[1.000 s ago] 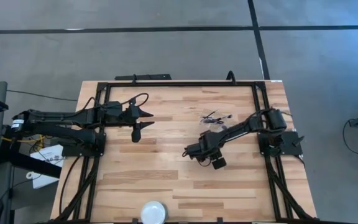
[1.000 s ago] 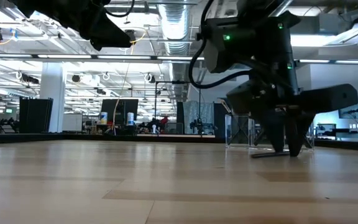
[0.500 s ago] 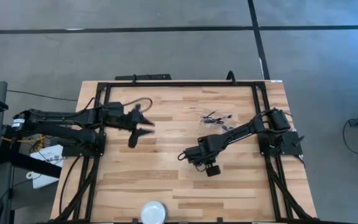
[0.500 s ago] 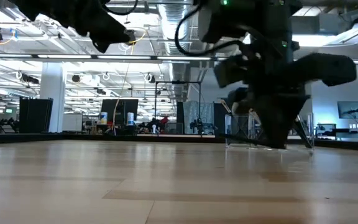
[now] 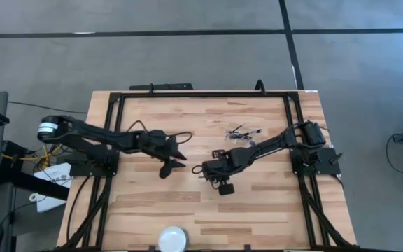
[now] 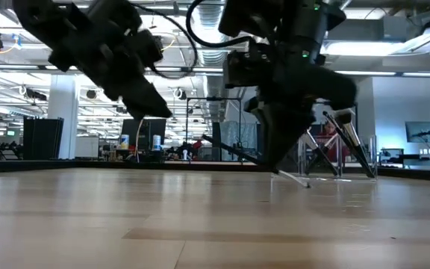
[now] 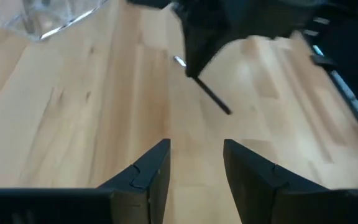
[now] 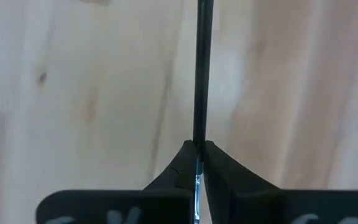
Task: Pick & Place Makeup Brushes
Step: Put the black eyeshadow brush into the makeup organizer
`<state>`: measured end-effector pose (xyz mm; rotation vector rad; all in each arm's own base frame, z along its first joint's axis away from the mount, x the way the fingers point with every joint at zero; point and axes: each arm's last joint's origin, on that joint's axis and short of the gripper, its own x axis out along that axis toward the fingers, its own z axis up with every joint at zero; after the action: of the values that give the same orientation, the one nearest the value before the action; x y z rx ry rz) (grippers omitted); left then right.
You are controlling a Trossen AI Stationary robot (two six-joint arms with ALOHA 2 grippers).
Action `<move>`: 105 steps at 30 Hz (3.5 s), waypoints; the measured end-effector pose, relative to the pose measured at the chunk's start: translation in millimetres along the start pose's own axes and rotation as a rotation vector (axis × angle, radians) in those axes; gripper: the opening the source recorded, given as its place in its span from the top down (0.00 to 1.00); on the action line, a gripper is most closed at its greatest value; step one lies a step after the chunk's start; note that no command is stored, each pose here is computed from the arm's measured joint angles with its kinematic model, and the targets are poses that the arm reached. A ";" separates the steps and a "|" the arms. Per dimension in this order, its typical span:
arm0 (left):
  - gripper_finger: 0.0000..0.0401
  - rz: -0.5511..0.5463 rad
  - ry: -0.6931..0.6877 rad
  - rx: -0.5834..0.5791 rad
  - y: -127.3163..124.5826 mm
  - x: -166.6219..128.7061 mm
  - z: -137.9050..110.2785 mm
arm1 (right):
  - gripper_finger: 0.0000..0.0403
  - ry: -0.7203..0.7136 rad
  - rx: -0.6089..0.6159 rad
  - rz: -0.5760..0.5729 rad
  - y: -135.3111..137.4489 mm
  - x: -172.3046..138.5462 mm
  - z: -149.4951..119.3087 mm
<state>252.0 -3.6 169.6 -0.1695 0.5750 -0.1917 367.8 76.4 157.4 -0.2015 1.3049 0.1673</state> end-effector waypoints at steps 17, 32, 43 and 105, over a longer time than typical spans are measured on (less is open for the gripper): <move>0.64 -0.036 -0.037 -0.194 14.4 43.6 5.1 | 1.00 -0.089 0.031 -0.103 -42.4 0.1 6.0; 0.64 0.073 -0.067 -0.207 27.9 47.2 2.8 | 0.99 -0.119 0.064 -0.123 -60.6 -0.4 6.3; 0.64 0.080 -0.054 -0.212 28.6 47.1 1.5 | 0.98 -0.148 0.075 -0.130 -64.6 -0.9 8.4; 0.96 0.352 -0.349 0.115 20.6 -55.4 47.6 | 0.85 -0.579 0.258 -0.587 -2.2 -192.7 -30.2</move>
<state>235.5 33.9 233.5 0.0124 0.2379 0.1459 290.9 65.2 336.3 -0.2814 0.6421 -0.4175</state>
